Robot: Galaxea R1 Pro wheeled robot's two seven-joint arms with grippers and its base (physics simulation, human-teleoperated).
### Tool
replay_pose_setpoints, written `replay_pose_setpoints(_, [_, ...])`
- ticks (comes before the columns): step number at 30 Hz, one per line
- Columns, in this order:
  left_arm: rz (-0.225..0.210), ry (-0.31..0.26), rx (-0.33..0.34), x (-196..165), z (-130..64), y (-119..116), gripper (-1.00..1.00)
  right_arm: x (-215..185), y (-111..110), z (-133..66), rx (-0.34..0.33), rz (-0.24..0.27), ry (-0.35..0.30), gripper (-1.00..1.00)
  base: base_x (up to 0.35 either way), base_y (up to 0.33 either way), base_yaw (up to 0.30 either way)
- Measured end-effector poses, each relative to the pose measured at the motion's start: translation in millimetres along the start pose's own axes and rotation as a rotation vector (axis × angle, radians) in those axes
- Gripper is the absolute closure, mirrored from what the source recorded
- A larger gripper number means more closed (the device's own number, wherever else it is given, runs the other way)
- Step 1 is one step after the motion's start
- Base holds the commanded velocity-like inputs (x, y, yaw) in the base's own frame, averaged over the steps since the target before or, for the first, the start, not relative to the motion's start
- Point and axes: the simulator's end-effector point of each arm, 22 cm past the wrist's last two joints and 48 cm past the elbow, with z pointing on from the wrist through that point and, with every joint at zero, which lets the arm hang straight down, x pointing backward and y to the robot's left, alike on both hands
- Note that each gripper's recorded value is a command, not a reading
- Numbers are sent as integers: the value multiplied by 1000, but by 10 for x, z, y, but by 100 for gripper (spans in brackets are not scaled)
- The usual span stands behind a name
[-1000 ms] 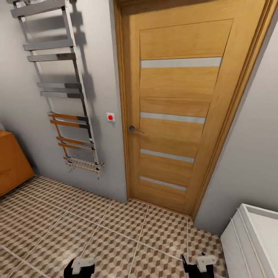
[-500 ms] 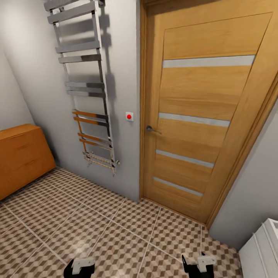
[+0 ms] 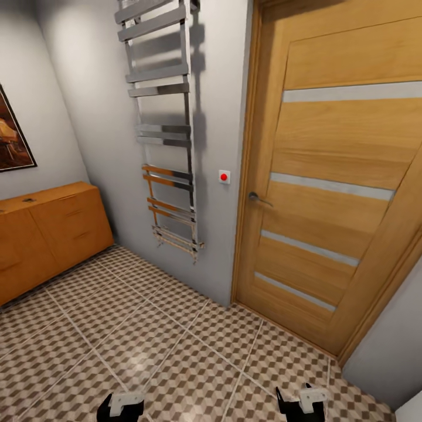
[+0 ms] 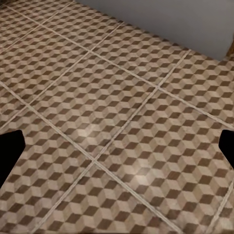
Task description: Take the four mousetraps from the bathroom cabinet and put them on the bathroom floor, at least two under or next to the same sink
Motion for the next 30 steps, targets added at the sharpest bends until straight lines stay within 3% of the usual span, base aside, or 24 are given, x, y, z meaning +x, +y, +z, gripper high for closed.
replay_pose_setpoints(30, [0,2,0,8,0,0,-100,7,5,0,0,0,2,-100,0,0,284])
